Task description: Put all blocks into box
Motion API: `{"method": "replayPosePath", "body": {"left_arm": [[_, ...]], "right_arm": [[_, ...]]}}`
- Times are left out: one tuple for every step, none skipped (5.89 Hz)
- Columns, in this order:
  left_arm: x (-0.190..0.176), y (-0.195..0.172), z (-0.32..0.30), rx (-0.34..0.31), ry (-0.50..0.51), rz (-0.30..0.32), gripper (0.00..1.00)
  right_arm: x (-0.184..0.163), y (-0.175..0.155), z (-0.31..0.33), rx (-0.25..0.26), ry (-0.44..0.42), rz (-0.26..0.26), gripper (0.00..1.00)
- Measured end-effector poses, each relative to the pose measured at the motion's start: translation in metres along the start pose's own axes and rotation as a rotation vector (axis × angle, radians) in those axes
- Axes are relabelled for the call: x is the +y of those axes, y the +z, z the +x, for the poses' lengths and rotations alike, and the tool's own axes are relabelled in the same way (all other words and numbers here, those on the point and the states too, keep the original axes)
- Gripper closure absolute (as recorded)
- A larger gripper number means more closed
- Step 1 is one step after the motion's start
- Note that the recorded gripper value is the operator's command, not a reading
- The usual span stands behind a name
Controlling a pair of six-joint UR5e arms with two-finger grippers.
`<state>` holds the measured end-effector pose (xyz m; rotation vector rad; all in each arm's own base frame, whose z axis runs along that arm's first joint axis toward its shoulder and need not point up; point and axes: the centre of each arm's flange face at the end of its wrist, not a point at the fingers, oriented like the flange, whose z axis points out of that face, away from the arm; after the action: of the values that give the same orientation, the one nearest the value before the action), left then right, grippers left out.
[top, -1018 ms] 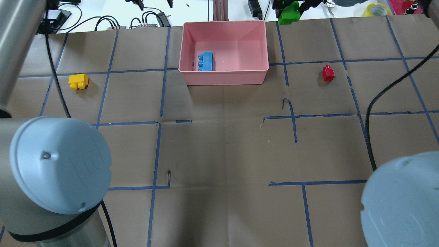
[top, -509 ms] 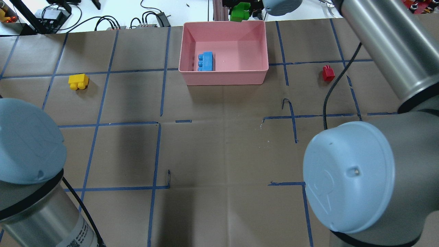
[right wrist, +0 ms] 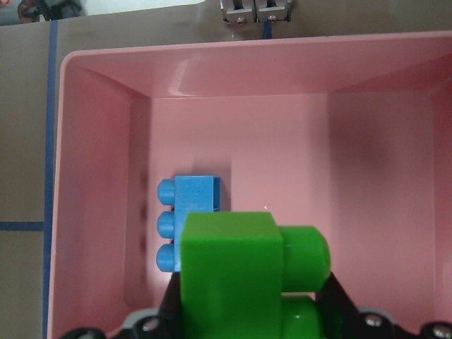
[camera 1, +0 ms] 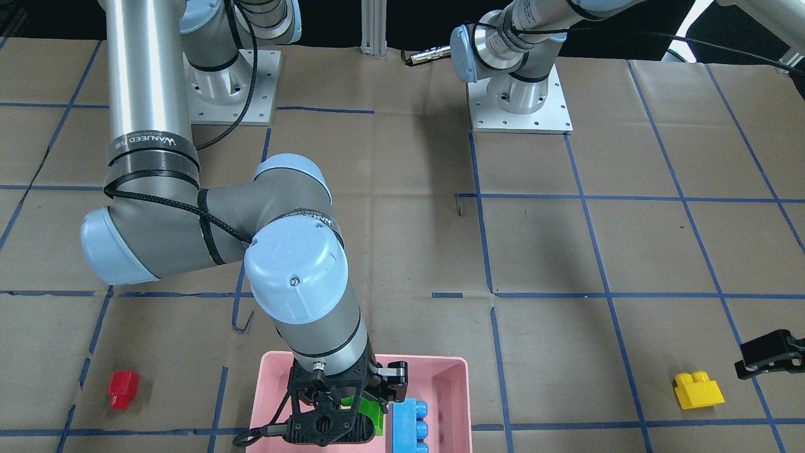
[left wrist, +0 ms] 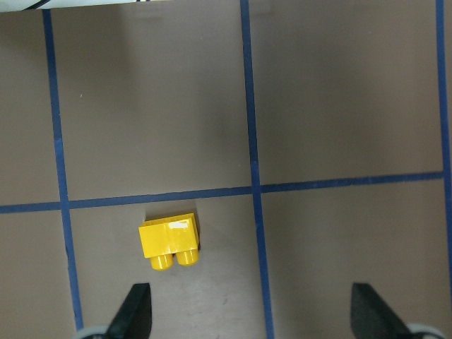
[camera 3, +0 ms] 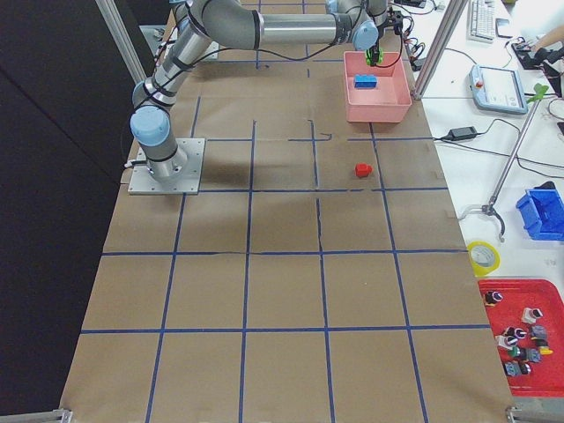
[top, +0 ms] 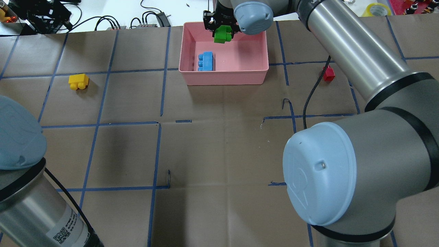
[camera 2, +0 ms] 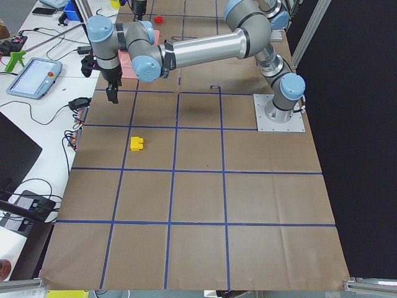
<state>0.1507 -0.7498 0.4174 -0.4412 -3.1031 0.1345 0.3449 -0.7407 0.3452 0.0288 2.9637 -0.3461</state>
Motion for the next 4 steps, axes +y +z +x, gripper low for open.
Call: {"method": "replayPosePath", "body": {"left_arm": [[0.007, 0.008, -0.011, 0.008, 0.224, -0.010, 0.00], [0.016, 0.011, -0.025, 0.013, 0.443, -0.015, 0.00], [0.027, 0.014, -0.042, 0.019, 0.648, -0.021, 0.00], [0.041, 0.019, -0.062, 0.030, 0.803, -0.025, 0.00]], "right_arm": [[-0.001, 0.005, 0.000, 0.000, -0.003, -0.001, 0.01], [-0.002, 0.003, 0.002, -0.002, -0.001, -0.003, 0.01], [-0.003, -0.002, 0.004, -0.003, 0.002, 0.000, 0.01], [-0.005, -0.009, 0.008, 0.000, 0.001, 0.008, 0.01]]}}
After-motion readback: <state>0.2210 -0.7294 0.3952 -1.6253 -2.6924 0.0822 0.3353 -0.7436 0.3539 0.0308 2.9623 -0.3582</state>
